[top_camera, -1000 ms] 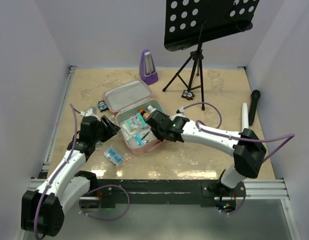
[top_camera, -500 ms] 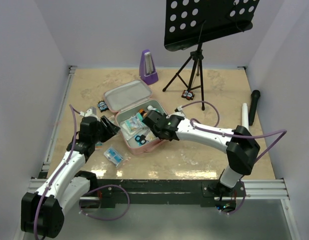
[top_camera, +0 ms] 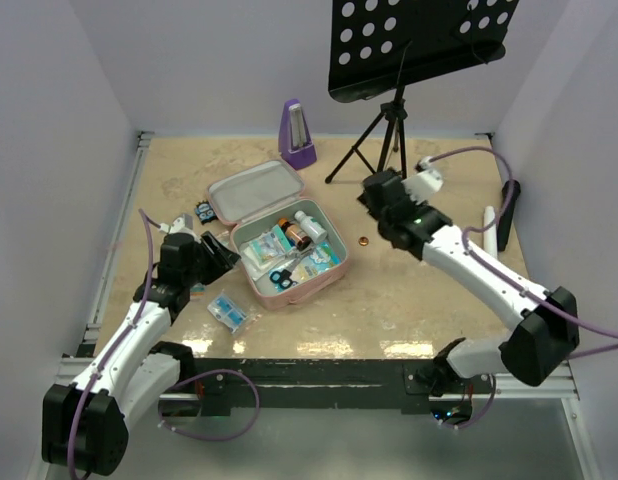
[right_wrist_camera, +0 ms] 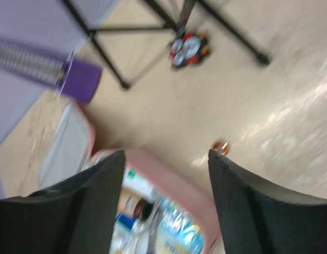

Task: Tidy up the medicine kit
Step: Place the scissors in the medicine box, then pick up the medical item at the center of the board.

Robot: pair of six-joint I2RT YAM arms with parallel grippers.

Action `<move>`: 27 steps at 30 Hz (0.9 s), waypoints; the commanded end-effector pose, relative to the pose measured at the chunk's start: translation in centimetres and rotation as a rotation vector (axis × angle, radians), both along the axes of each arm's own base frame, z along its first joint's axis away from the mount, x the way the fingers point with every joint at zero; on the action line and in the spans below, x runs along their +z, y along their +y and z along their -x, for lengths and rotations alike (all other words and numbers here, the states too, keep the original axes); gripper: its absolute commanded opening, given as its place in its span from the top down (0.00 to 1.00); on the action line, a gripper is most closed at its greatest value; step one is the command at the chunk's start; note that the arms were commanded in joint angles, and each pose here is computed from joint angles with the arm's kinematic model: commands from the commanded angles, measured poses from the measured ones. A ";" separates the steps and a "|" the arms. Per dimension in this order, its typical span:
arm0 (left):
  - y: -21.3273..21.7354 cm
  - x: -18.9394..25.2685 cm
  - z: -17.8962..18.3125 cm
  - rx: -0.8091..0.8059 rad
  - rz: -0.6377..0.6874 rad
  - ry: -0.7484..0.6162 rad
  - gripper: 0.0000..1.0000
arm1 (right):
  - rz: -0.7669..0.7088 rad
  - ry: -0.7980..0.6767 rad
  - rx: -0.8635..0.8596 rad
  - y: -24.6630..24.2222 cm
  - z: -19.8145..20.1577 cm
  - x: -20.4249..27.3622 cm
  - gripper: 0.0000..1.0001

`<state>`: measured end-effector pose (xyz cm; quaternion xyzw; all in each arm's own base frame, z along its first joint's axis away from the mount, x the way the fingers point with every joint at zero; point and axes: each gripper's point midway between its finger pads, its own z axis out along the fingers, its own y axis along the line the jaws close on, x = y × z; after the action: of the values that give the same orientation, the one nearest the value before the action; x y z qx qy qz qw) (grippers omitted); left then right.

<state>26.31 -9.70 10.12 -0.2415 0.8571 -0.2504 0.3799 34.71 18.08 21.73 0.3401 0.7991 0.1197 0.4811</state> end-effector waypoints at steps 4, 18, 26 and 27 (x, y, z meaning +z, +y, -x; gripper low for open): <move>0.0 0.7 -1.0 -0.002 -0.021 -0.022 0.44 | 0.214 0.015 0.196 -4.1 -3.2 -1.9 0.23; -0.1 0.6 -0.4 0.012 0.015 -0.024 0.44 | 0.220 0.203 0.372 -1.0 -4.0 -13.0 0.30; -0.1 -0.2 -0.3 0.013 0.013 -0.008 0.44 | 0.289 0.289 0.369 -1.5 -4.3 -16.2 0.39; -0.1 -0.3 -0.3 0.013 0.012 -0.006 0.44 | 0.294 0.298 0.370 -1.6 -4.2 -16.5 0.40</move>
<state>26.35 -9.62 9.93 -0.2454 0.8575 -0.2479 0.3781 37.80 16.41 5.04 0.1386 0.9208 0.0441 0.3620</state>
